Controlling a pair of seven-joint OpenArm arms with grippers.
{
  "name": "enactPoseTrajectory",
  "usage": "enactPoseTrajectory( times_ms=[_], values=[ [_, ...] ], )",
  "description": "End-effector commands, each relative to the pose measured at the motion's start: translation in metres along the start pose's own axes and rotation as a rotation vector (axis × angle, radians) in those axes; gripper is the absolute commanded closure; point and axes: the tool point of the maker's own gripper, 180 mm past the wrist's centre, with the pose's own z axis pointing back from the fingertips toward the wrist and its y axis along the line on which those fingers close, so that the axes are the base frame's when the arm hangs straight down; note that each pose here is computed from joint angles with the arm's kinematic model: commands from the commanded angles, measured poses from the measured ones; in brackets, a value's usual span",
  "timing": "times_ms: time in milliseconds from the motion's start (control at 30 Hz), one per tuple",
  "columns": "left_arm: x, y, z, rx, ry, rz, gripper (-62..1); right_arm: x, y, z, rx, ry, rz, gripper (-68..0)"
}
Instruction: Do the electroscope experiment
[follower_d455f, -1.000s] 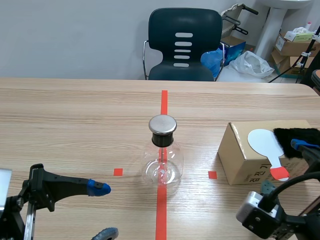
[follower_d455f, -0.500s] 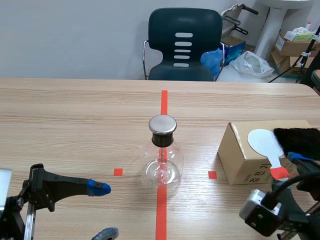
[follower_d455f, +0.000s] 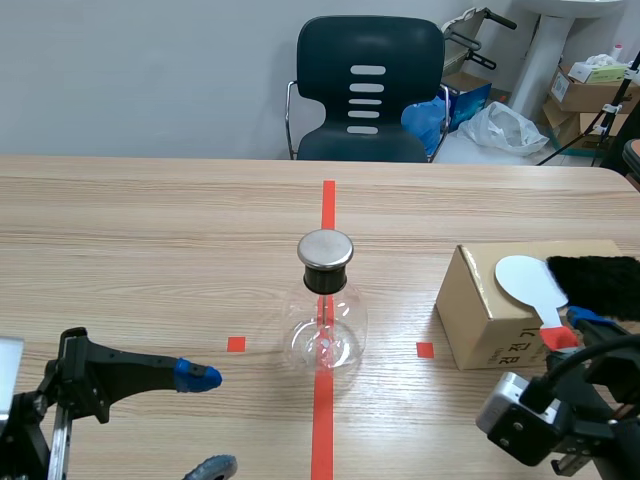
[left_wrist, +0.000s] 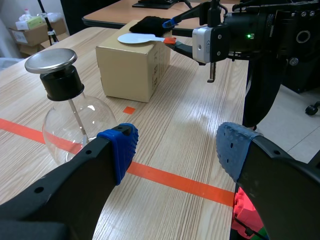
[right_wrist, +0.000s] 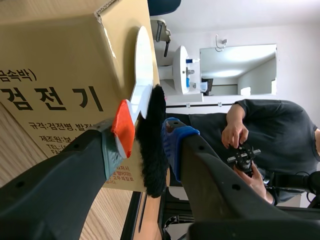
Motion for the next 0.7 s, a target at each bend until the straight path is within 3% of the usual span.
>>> enactPoseTrajectory(
  times_ms=[0,67,667],
  values=[
    [0.0068,0.0007,-0.0030,0.002,-0.032,0.002,-36.4,-0.0003,-0.0119,-0.0054,-0.039,-0.010,0.010,-10.2],
    [0.0068,0.0007,-0.0030,0.002,-0.032,0.002,-36.4,-0.0005,-0.0120,-0.0055,-0.039,-0.009,0.009,-1.2],
    [0.0068,0.0007,-0.0030,0.002,-0.032,0.002,-36.4,-0.0005,-0.0087,-0.0056,-0.021,-0.009,0.011,-1.0]
  ],
)
